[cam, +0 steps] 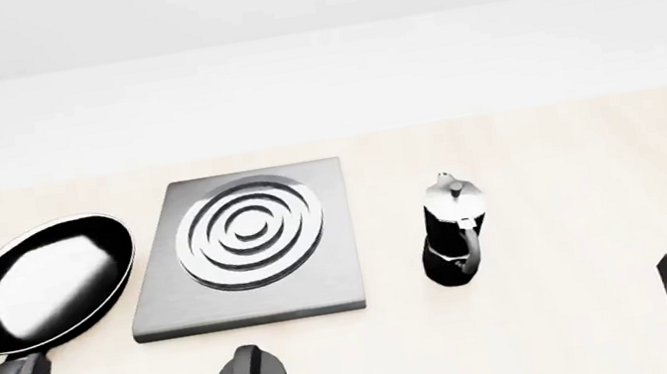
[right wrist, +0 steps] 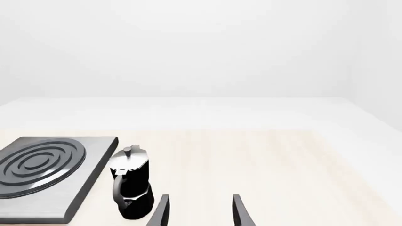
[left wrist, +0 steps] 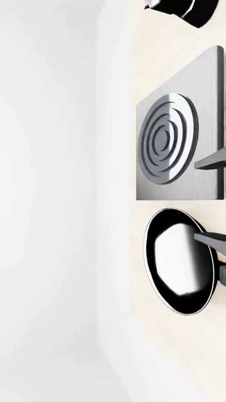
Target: Turn on the stove.
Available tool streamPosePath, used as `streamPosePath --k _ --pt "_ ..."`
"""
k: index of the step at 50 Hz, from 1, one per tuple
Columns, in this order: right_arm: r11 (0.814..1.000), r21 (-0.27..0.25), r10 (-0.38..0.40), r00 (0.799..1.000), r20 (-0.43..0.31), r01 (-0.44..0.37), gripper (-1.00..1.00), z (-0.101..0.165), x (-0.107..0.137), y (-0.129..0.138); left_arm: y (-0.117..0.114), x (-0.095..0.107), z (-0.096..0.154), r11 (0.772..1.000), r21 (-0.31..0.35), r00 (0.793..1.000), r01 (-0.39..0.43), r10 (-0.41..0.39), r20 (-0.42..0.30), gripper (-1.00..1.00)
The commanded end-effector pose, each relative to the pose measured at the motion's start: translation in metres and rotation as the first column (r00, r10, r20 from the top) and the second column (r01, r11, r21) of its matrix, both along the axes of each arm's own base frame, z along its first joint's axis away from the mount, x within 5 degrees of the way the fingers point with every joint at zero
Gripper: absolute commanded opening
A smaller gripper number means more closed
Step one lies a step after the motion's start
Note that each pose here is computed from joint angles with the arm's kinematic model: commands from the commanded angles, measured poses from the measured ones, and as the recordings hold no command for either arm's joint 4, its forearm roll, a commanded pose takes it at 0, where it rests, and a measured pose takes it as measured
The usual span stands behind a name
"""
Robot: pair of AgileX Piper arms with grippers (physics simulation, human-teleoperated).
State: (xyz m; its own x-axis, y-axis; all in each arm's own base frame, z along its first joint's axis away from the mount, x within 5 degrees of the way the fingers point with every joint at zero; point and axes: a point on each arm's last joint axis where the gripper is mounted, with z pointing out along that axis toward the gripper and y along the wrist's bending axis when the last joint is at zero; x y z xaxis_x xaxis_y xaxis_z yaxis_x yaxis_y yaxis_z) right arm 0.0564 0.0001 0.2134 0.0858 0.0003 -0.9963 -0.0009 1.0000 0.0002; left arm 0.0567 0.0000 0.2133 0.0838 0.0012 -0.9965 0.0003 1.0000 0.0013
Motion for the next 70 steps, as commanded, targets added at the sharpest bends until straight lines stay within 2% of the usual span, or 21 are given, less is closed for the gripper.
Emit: streamPosePath --k 1,7,10,16,24,25,30,32,35,38,40,42,44,50,53,54,56,62,66,67,70 --pt "1.0 -0.001 0.002 1.0 -0.003 -0.002 1.0 0.001 0.001 0.0 0.0 0.002 0.0 1.0 0.006 1.0 0.002 -0.001 -0.014 1.0" --pt "1.0 -0.005 0.002 1.0 -0.004 -0.002 1.0 0.001 0.001 0.0 0.0 0.009 0.001 1.0 -0.001 0.999 0.004 -0.004 -0.043 1.0" --pt "1.0 -0.006 0.002 1.0 -0.006 -0.002 1.0 0.001 0.001 0.0 -0.001 0.026 0.002 0.999 -0.051 0.993 0.013 -0.019 -0.119 1.0" --pt "1.0 -0.013 -0.001 1.0 -0.006 0.001 1.0 0.001 0.001 0.0 -0.005 0.034 0.002 0.998 -0.009 0.981 0.056 -0.056 -0.185 1.0" --pt "1.0 -0.02 -0.002 1.0 -0.012 0.001 1.0 0.0 0.002 0.0 -0.012 0.054 -0.001 0.992 -0.097 0.939 0.079 -0.107 -0.327 1.0" --pt "1.0 -0.021 -0.002 1.0 -0.012 0.002 1.0 0.0 0.002 0.0 -0.011 0.054 0.0 0.994 -0.071 0.938 0.083 -0.102 -0.331 1.0" --pt "1.0 -0.023 -0.001 1.0 -0.017 0.001 1.0 0.0 0.004 0.0 -0.015 0.054 0.009 0.991 -0.067 0.931 0.119 -0.135 -0.339 1.0" --pt "1.0 -0.027 -0.001 1.0 -0.02 0.0 1.0 0.0 0.005 0.0 -0.021 0.061 0.007 0.985 -0.081 0.915 0.149 -0.169 -0.367 1.0" --pt "1.0 -0.029 0.002 1.0 -0.023 -0.003 1.0 0.0 0.006 0.0 -0.025 0.067 0.012 0.981 -0.059 0.912 0.183 -0.192 -0.363 1.0" --pt "1.0 -0.026 0.005 1.0 -0.025 -0.006 1.0 0.0 0.007 0.0 -0.03 0.076 0.009 0.978 -0.065 0.899 0.197 -0.207 -0.387 1.0" --pt "1.0 -0.025 0.005 1.0 -0.025 -0.006 1.0 0.0 0.007 0.0 -0.037 0.087 0.004 0.972 -0.088 0.874 0.216 -0.233 -0.426 1.0" --pt "1.0 -0.023 0.004 1.0 -0.024 -0.005 1.0 0.0 0.006 0.0 -0.038 0.089 0.005 0.972 -0.078 0.874 0.221 -0.233 -0.426 1.0" --pt "1.0 -0.022 0.004 1.0 -0.024 -0.005 1.0 0.0 0.006 0.0 -0.041 0.094 0.002 0.969 -0.087 0.86 0.23 -0.245 -0.448 1.0" --pt "1.0 -0.022 0.005 1.0 -0.026 -0.006 1.0 0.0 0.007 0.0 -0.048 0.097 0.005 0.961 -0.082 0.84 0.264 -0.271 -0.471 1.0" --pt "1.0 -0.021 0.005 1.0 -0.025 -0.006 1.0 0.0 0.007 0.0 -0.052 0.099 0.003 0.957 -0.085 0.823 0.276 -0.281 -0.493 1.0" --pt "1.0 -0.021 0.005 1.0 -0.024 -0.006 1.0 0.0 0.007 0.0 -0.055 0.101 0.002 0.954 -0.105 0.808 0.28 -0.293 -0.511 1.0" --pt "1.0 -0.018 0.003 1.0 -0.02 -0.004 1.0 0.0 0.005 0.0 -0.055 0.101 0.004 0.955 -0.1 0.809 0.281 -0.291 -0.512 1.0" --pt "1.0 -0.019 0.007 1.0 -0.016 -0.007 1.0 0.0 0.004 0.001 -0.063 0.106 0.006 0.948 -0.135 0.777 0.288 -0.314 -0.546 1.0" --pt "1.0 -0.016 0.006 1.0 -0.014 -0.006 1.0 0.0 0.004 0.0 -0.065 0.104 0.01 0.944 -0.128 0.772 0.305 -0.324 -0.547 1.0" --pt "1.0 -0.016 0.007 1.0 -0.014 -0.007 1.0 0.0 0.004 0.0 -0.068 0.105 0.008 0.94 -0.139 0.758 0.312 -0.335 -0.559 1.0" --pt "1.0 -0.014 0.007 1.0 -0.012 -0.007 1.0 0.0 0.004 0.0 -0.069 0.104 0.011 0.937 -0.135 0.757 0.321 -0.34 -0.558 1.0"
